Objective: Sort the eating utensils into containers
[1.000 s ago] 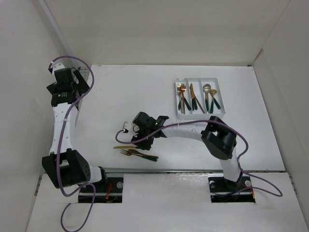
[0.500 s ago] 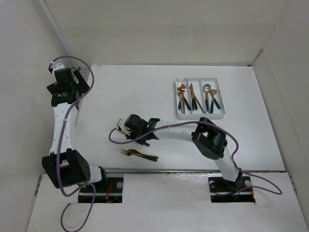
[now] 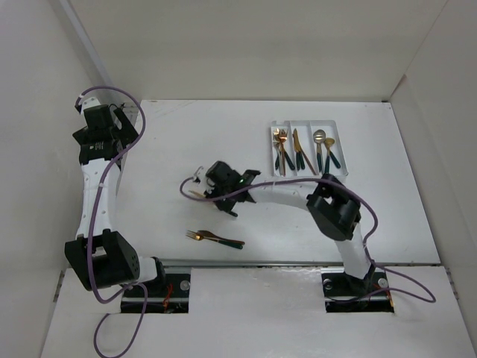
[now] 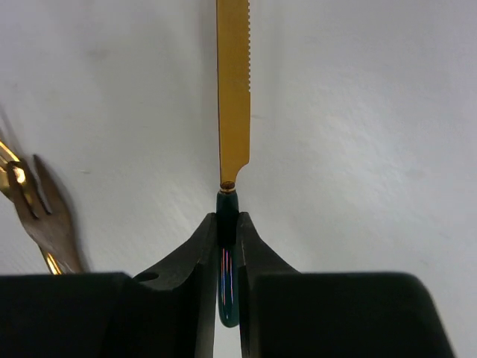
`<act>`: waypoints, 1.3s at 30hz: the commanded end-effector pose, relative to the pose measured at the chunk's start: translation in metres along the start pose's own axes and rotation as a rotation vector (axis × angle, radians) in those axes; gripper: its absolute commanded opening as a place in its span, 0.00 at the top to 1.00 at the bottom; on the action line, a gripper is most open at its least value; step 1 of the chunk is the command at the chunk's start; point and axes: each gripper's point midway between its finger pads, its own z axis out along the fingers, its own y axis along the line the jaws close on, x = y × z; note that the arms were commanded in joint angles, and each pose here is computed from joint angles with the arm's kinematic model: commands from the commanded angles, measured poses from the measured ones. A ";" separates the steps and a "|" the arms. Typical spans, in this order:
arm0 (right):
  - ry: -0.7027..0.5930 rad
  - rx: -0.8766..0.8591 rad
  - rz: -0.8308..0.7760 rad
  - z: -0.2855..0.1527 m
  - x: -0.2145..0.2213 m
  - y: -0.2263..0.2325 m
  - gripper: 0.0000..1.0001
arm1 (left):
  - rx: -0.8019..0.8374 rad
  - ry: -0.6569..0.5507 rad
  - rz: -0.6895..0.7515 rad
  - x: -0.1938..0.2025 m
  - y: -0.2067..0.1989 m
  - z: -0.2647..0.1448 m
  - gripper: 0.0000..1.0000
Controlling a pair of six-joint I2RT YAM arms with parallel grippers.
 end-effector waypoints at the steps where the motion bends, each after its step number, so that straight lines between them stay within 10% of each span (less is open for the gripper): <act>1: -0.274 0.007 0.231 -0.071 -0.066 -0.061 1.00 | 0.015 -0.049 -0.018 -0.011 0.000 -0.009 0.00; 6: -0.519 0.037 0.500 -0.156 -0.070 -0.169 1.00 | 0.015 -0.049 -0.018 -0.011 0.000 -0.009 0.00; 14: -0.431 0.401 0.783 -0.182 0.028 -0.310 1.00 | 0.015 -0.049 -0.018 -0.011 0.000 -0.009 0.00; 31: -0.142 0.701 0.969 -0.142 0.117 -0.363 1.00 | 0.004 -0.043 -0.007 -0.010 0.002 -0.006 0.00; 35: -0.090 0.703 0.967 -0.139 0.128 -0.358 0.63 | 0.004 -0.043 -0.007 -0.010 0.002 -0.006 0.00; 39: -0.138 0.748 0.913 -0.162 0.109 -0.356 0.52 | 0.004 -0.043 -0.007 -0.008 0.002 -0.004 0.00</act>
